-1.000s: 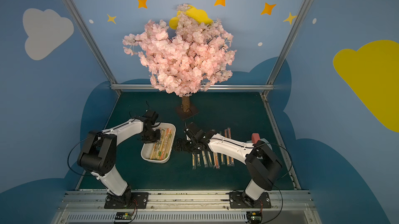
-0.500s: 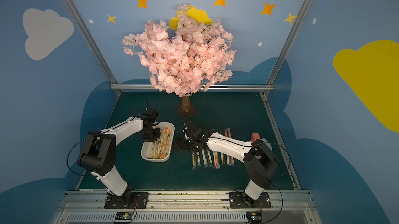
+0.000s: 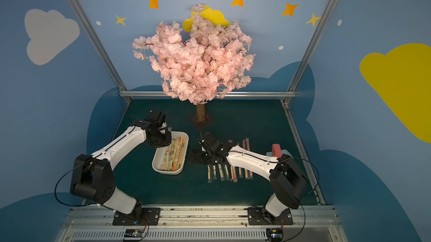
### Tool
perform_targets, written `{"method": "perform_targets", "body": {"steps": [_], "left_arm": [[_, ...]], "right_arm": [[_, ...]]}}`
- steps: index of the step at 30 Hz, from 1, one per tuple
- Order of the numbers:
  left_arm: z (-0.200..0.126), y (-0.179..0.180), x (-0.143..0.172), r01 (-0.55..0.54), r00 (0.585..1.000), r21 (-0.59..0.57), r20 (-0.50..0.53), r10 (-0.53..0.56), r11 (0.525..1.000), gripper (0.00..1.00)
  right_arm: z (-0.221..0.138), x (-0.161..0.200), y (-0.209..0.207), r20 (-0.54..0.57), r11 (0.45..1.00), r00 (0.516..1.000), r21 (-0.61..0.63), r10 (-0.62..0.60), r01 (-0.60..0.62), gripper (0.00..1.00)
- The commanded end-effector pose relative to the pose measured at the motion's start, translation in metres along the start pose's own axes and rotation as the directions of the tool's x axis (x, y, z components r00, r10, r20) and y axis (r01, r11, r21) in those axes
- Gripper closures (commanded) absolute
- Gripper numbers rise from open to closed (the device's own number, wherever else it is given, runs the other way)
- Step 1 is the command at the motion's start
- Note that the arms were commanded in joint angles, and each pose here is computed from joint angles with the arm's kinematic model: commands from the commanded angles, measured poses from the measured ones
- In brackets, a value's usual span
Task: Take the paired disposable chopsticks out of the storage box
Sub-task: Pick up the paired disposable chopsticks from the storage box, then place the paired disposable chopsticks at the center of the board.
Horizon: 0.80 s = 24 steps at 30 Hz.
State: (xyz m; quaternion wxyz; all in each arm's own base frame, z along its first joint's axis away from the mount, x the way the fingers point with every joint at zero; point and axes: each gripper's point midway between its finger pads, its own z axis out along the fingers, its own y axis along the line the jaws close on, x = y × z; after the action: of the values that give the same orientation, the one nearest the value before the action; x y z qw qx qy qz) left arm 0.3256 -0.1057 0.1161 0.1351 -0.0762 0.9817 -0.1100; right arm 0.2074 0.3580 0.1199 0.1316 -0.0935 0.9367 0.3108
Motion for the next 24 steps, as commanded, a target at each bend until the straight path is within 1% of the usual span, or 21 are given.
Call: {"method": "perform_targets", "body": {"steps": [1, 5, 6, 8, 13, 17, 24], "left_arm": [[-0.013, -0.029, 0.009, 0.027, 1.0, 0.144, 0.002, -0.028, 0.989, 0.97], [-0.011, -0.056, 0.024, 0.061, 0.997, 0.263, 0.022, -0.069, 0.963, 0.97], [-0.011, -0.065, 0.029, 0.068, 0.997, 0.297, 0.011, -0.074, 0.952, 0.97], [-0.008, -0.076, 0.037, 0.073, 0.997, 0.33, 0.004, -0.079, 0.941, 0.97], [0.004, -0.099, 0.045, 0.055, 0.998, 0.351, -0.006, -0.057, 0.935, 0.97], [0.017, -0.117, 0.05, 0.05, 0.999, 0.369, -0.015, -0.048, 0.928, 0.97], [0.049, -0.141, 0.068, 0.005, 0.997, 0.363, -0.071, 0.022, 0.932, 0.97]], "right_arm": [[-0.016, -0.003, -0.008, 0.069, 1.0, 0.998, 0.031, -0.004, 0.001, 0.04], [-0.032, -0.004, -0.028, 0.151, 0.995, 0.988, 0.087, 0.028, -0.041, 0.04], [-0.036, -0.005, -0.031, 0.172, 0.994, 0.984, 0.093, 0.036, -0.053, 0.04], [-0.044, -0.005, -0.04, 0.209, 0.991, 0.976, 0.11, 0.052, -0.076, 0.04], [-0.051, -0.002, -0.054, 0.24, 0.984, 0.968, 0.144, 0.073, -0.11, 0.04], [-0.05, 0.003, -0.06, 0.235, 0.977, 0.968, 0.171, 0.084, -0.126, 0.04], [-0.044, 0.008, -0.064, 0.22, 0.972, 0.971, 0.189, 0.094, -0.137, 0.05]]}}
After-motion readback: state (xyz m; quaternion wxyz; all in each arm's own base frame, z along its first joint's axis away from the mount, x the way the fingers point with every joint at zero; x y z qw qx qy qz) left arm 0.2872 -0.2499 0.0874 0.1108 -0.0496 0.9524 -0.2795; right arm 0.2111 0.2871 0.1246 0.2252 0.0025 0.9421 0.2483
